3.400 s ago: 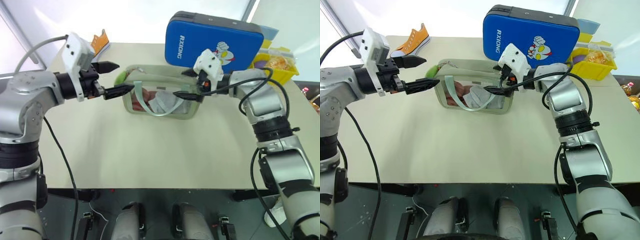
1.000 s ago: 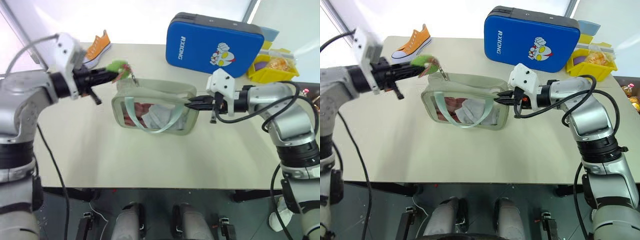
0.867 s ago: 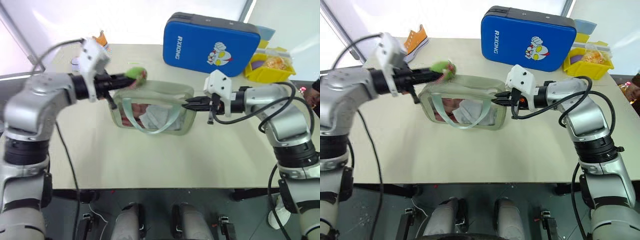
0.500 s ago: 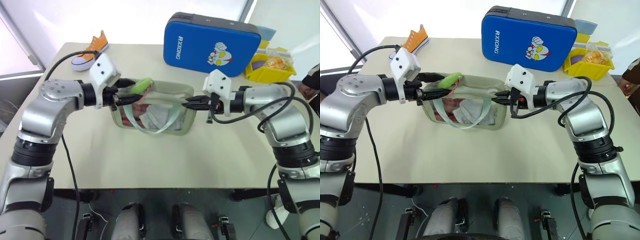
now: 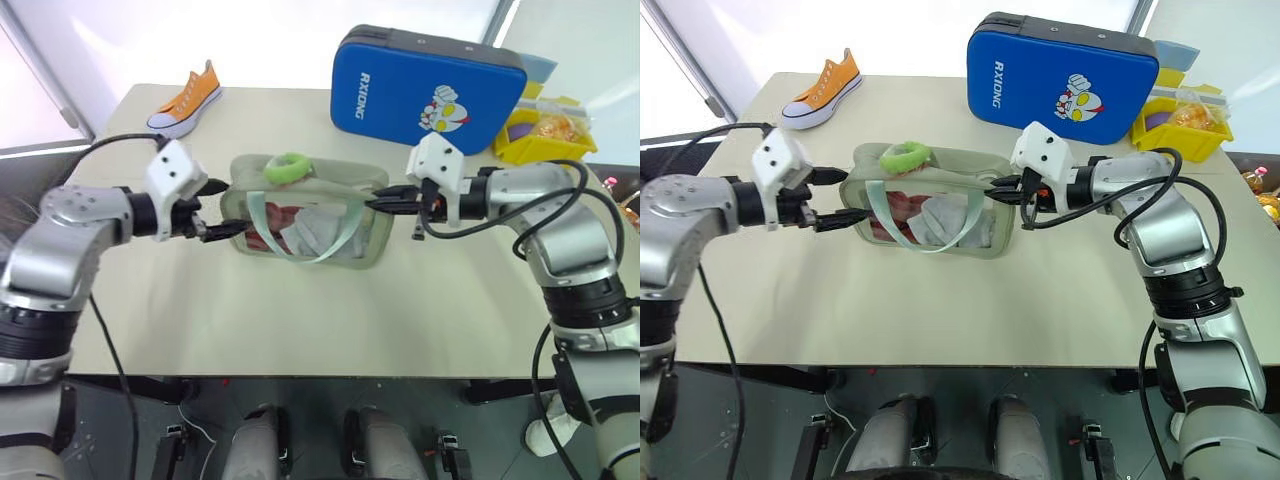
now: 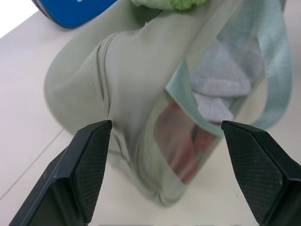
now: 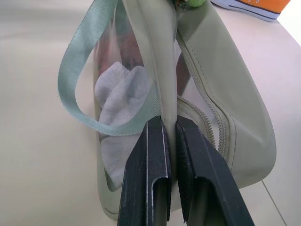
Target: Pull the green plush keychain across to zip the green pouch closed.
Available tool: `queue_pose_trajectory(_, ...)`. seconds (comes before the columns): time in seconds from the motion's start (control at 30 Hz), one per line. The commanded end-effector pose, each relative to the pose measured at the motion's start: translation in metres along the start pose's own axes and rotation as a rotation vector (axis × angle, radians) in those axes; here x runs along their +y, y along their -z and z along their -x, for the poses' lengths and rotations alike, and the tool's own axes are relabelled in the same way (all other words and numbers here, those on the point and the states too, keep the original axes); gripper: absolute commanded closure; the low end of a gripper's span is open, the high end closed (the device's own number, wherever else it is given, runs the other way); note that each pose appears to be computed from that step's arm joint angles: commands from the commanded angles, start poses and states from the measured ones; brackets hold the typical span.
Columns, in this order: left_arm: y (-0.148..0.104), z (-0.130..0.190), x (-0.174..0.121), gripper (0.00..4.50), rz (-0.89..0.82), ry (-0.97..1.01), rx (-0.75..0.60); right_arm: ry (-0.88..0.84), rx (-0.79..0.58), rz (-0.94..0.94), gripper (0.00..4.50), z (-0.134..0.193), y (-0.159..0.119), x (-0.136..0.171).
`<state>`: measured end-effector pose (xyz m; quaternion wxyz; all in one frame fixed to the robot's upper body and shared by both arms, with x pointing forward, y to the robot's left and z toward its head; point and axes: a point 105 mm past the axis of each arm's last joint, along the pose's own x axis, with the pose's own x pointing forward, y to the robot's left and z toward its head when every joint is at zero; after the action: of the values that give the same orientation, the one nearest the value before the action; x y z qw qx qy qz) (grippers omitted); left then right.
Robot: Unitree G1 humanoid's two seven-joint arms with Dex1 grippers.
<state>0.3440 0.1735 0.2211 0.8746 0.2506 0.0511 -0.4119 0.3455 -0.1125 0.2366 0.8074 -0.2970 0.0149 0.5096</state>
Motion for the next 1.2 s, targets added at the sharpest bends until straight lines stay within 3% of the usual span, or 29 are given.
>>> queue_pose_trajectory(0.03, -0.004, 0.000, 0.014, 0.75, -0.039, -0.083, -0.028, -0.007, -0.029, 0.036, 4.50, 0.000, -0.014, 0.001)
queue_pose_trajectory(0.1, -0.004, 0.001, 0.013, 1.33, -0.028, -0.072, -0.040, -0.006, -0.027, 0.036, 4.50, 0.000, -0.014, 0.001)
queue_pose_trajectory(0.3, -0.007, 0.003, 0.010, 4.33, -0.021, -0.047, -0.047, 0.005, -0.030, 0.030, 4.50, 0.000, -0.014, 0.000)
queue_pose_trajectory(0.33, -0.007, 0.002, 0.010, 4.43, -0.020, -0.048, -0.045, 0.005, -0.033, 0.026, 4.50, 0.000, -0.015, 0.000)
queue_pose_trajectory(0.43, -0.009, 0.000, 0.006, 4.50, -0.019, -0.035, -0.048, 0.007, -0.044, 0.034, 3.44, 0.002, -0.022, -0.003)
queue_pose_trajectory(0.53, -0.010, 0.000, 0.005, 4.50, -0.021, -0.031, -0.049, 0.015, -0.083, 0.083, 1.95, 0.002, -0.042, -0.008)
queue_pose_trajectory(0.67, -0.010, 0.001, 0.004, 4.50, -0.019, -0.030, -0.047, 0.013, -0.214, 0.146, 1.95, -0.015, -0.084, -0.002)
queue_pose_trajectory(0.77, -0.013, 0.001, 0.003, 4.50, -0.008, -0.025, -0.056, 0.013, -0.259, 0.199, 1.95, -0.037, -0.097, 0.007)
queue_pose_trajectory(0.97, -0.015, 0.000, 0.003, 4.50, -0.005, -0.022, -0.061, 0.013, -0.267, 0.216, 1.95, -0.066, -0.091, 0.014)
queue_pose_trajectory(1.2, -0.014, 0.004, 0.004, 4.50, -0.008, -0.038, -0.056, -0.029, -0.244, 0.179, 1.95, -0.047, -0.082, 0.022)
